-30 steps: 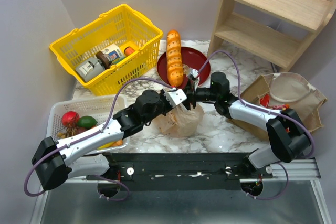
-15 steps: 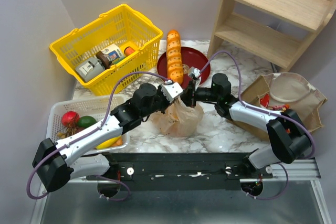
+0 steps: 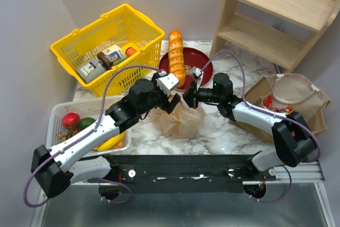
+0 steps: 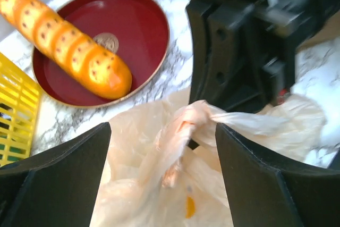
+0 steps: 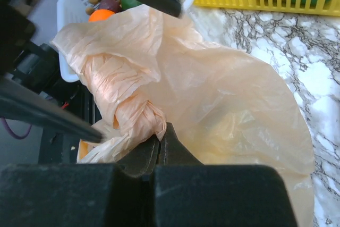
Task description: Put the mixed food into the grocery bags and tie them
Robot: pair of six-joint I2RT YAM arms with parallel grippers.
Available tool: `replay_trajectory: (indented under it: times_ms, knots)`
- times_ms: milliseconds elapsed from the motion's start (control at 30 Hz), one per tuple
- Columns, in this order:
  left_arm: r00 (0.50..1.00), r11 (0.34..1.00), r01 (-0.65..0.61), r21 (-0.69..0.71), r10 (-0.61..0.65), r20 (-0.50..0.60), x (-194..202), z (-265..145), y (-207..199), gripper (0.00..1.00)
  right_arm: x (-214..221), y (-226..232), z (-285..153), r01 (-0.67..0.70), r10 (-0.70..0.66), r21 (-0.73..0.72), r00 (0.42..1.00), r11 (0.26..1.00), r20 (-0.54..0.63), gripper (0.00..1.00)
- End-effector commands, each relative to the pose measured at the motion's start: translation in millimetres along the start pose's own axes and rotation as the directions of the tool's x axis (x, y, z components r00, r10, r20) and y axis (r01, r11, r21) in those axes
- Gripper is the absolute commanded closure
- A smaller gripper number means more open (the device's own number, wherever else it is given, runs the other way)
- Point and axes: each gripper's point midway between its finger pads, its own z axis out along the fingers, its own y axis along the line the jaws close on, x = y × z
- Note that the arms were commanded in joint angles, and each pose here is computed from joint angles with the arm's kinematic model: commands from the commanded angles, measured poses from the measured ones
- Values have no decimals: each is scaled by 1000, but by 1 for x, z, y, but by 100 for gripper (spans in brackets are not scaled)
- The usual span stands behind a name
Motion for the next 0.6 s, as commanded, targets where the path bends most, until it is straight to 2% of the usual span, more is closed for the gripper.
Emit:
replay_trajectory:
  times_ms: [0,133,233,400,567]
  knots:
    - [987,997,77,-7,-75,140,-64,-37,4,7,-22,0,-1,-20,19,47,1000,999,11,99]
    - [973,978,206,21,-207,97,-67,-56,4,11,-24,0,-1,-50,51,58,999,997,-12,99]
    - [947,946,321,42,-322,20,-55,-63,0,28,-22,-1,-2,-69,71,70,997,995,-27,99]
    - [878,863,478,161,-463,-122,-33,-64,-34,41,-20,-2,-3,-84,87,87,996,993,-37,99]
    - [853,832,522,187,-512,-104,-35,-68,-39,42,-17,-3,-2,-96,100,85,994,992,-44,99]
